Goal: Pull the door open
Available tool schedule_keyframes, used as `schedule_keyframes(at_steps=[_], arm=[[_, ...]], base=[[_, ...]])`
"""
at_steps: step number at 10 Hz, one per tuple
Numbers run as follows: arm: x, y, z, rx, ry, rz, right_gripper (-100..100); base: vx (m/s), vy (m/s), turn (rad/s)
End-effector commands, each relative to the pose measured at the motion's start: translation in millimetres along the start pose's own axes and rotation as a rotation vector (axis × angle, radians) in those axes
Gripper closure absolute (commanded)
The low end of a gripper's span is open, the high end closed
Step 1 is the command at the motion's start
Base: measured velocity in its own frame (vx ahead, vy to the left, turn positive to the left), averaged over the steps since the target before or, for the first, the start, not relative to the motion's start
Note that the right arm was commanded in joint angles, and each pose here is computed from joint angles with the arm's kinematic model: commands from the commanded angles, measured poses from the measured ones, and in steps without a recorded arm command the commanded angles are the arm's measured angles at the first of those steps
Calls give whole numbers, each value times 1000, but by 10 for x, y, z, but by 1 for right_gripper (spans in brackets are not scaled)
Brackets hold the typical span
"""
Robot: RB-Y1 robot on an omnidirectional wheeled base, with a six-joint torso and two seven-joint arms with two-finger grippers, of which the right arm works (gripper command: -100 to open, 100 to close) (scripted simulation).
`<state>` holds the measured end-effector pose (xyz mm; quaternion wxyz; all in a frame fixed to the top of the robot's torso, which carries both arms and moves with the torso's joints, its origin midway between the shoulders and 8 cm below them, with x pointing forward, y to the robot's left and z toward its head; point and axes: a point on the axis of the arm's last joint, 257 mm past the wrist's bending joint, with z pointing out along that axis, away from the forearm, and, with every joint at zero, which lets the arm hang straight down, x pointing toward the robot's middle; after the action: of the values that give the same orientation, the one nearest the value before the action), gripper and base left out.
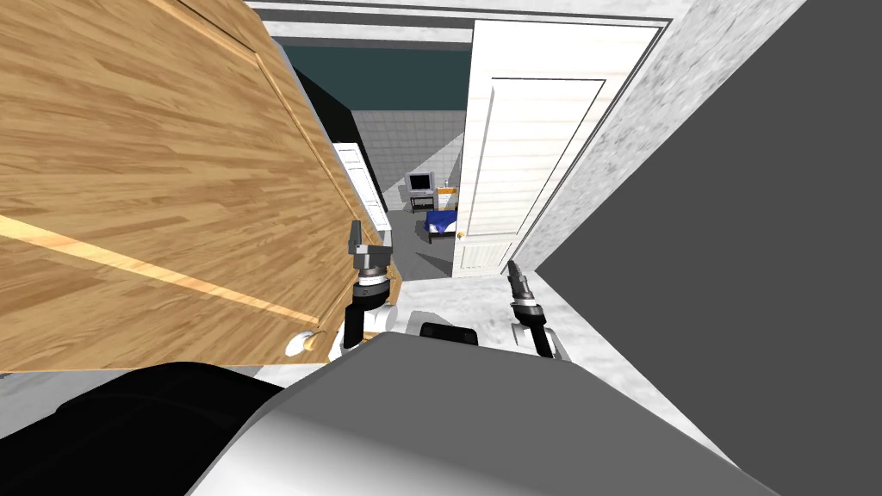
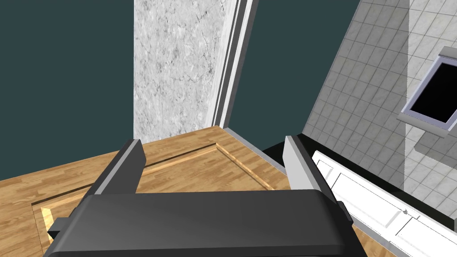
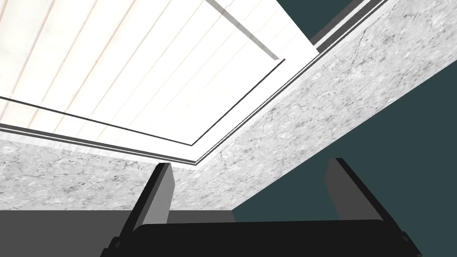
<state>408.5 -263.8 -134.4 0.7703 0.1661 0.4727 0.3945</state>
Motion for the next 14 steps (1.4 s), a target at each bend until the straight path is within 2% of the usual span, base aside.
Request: schedule_keyframes(at_steps=[1, 14], arm=[[73, -67, -9, 11, 18, -36, -100], [679, -690, -258, 77, 179, -305, -100]], base=[[98, 59, -19], [96, 45, -20]])
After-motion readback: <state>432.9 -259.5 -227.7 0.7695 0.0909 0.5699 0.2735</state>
